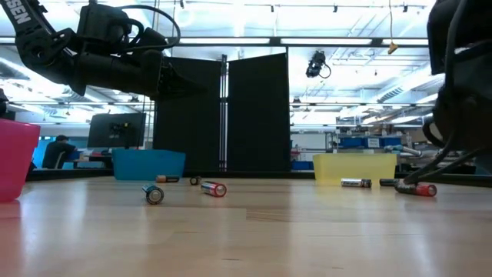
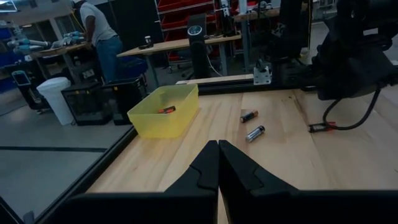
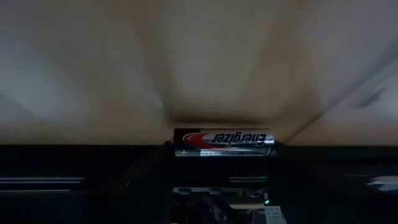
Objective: Sort batteries
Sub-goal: Put the silver battery into the red bin
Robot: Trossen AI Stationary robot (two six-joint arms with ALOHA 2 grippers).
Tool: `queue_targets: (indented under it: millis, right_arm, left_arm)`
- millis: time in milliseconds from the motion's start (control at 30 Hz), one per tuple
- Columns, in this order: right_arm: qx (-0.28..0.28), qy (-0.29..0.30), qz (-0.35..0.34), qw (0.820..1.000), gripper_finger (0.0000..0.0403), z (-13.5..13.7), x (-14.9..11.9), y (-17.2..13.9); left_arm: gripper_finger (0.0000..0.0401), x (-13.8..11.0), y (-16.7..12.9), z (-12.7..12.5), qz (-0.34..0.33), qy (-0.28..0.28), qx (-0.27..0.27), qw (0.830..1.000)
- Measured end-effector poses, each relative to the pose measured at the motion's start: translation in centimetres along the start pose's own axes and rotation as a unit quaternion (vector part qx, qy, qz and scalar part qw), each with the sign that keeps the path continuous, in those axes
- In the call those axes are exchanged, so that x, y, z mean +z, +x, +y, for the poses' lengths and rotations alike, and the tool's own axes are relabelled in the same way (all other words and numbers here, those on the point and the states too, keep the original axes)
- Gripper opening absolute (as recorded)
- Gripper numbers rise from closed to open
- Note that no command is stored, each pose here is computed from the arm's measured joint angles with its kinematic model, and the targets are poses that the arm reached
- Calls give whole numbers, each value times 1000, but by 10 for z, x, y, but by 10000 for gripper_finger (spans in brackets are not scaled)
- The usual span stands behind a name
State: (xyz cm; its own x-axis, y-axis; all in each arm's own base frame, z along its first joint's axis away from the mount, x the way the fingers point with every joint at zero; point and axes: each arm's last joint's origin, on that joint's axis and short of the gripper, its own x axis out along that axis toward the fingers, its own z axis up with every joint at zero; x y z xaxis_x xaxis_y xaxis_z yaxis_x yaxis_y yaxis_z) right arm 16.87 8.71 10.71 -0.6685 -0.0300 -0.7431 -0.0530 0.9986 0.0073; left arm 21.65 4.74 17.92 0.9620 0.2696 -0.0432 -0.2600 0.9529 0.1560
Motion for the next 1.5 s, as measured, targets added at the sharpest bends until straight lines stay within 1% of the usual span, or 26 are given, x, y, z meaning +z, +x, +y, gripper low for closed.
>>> queue_targets:
  millis: [167,367,533,733,933,1067,1167,1233,1367,1500]
  right_arm:
    - [4,-4,-15,1000,232,5,3,-15]
    - [8,4,-39,999,239,12,6,-36]
    - [-2,12,-54,998,235,16,6,-53]
    - [-29,19,-85,996,235,20,4,-78]
    - [-77,29,-146,986,234,22,4,-107]
    - [-120,49,-196,972,234,17,6,-125]
    - [-163,73,-235,955,234,7,9,-137]
    - [-196,89,-263,940,234,0,12,-144]
    - [-245,113,-317,909,234,-17,20,-159]
    - [-284,127,-376,873,234,-33,30,-175]
  left_arm:
    - [12,0,0,0,0,0,0,1000]
    - [12,0,0,0,0,0,0,1000]
    - [12,0,0,0,0,-2,0,1000]
    - [12,1,0,0,-3,-16,-1,1000]
    - [12,3,0,0,-16,-42,-1,999]
    - [12,5,0,1,-24,-69,-1,997]
    - [12,6,0,1,-31,-103,-2,994]
    - [12,6,0,1,-30,-136,-8,990]
    - [12,6,0,-1,-27,-197,-38,979]
    - [12,6,0,-1,-20,-278,-51,959]
